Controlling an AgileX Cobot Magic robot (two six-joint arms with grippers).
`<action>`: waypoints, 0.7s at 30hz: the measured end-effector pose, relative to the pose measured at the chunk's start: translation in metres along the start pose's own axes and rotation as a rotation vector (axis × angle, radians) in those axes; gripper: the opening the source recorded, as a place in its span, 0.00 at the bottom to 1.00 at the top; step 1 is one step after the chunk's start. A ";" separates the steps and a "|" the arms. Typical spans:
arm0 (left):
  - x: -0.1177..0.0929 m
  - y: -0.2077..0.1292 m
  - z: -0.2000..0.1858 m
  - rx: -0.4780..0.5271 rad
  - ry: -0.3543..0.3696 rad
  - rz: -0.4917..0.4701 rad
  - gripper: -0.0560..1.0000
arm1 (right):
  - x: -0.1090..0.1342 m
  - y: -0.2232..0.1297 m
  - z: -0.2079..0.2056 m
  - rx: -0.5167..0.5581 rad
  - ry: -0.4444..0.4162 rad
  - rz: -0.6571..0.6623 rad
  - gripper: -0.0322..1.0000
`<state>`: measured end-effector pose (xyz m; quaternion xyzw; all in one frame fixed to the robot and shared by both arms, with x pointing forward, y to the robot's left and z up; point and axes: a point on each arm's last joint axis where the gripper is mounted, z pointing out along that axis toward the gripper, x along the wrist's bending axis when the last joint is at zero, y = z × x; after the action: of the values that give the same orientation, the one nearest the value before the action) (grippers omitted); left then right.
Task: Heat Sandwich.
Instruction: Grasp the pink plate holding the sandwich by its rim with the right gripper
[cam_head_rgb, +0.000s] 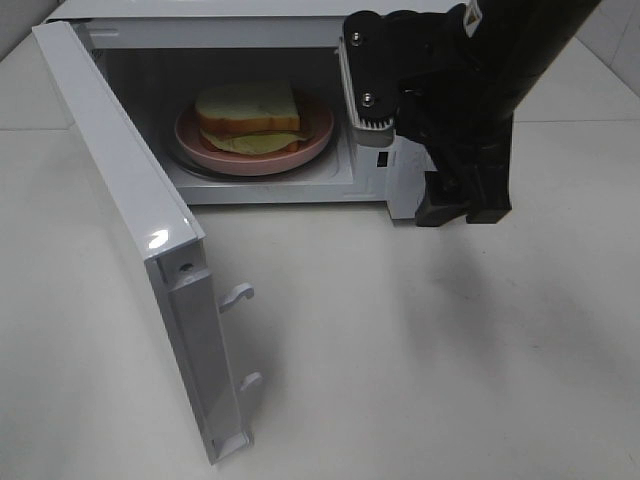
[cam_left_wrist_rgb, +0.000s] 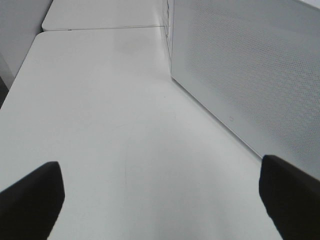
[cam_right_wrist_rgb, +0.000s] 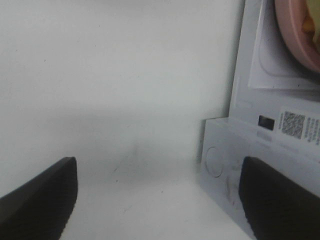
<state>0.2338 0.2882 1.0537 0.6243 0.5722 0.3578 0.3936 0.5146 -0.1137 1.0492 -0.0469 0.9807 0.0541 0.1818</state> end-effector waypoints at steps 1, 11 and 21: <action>0.000 0.000 0.000 0.000 0.000 0.000 0.99 | -0.002 0.003 0.002 -0.007 -0.010 -0.007 0.85; 0.000 0.000 0.000 0.000 0.000 0.000 0.99 | -0.017 0.026 0.019 -0.071 -0.081 -0.033 0.83; 0.000 0.000 0.000 0.000 0.000 0.000 0.99 | -0.027 0.036 0.041 -0.103 -0.119 -0.036 0.82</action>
<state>0.2338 0.2882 1.0537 0.6243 0.5722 0.3578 0.3936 0.5498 -0.0707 1.0236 -0.0706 0.9630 0.1041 0.2382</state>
